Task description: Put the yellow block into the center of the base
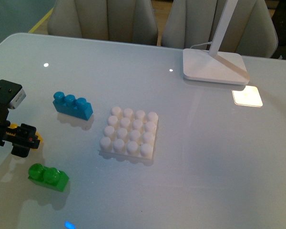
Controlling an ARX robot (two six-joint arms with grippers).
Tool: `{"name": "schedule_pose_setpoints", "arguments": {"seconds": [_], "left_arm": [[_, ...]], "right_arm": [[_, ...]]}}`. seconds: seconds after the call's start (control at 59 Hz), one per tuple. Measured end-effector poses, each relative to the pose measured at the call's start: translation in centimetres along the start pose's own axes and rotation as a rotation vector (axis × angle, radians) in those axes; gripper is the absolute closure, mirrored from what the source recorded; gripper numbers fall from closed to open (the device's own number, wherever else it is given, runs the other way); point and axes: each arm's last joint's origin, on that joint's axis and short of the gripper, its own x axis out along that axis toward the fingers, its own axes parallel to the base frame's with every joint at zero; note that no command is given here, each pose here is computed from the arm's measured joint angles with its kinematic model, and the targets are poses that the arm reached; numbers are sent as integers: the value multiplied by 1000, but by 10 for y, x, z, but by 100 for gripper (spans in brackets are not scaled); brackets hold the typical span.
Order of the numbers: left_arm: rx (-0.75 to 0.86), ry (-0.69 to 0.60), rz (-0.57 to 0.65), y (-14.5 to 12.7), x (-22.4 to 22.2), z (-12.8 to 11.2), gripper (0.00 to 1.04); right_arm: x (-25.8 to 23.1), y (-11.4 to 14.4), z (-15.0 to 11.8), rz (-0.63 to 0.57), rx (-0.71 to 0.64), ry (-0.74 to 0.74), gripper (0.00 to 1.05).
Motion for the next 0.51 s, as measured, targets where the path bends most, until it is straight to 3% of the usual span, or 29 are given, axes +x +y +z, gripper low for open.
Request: {"name": "schedule_pose_setpoints", "arguments": {"seconds": [0.288,0.508], "left_arm": [[-52,-44,-46,-20,-35,22,42],[-88,-74,-106,-59,-63,40,42]], "right_arm": [[0,0,0,0,0,0,9],[0,0,0,0,0,0,9]]}}
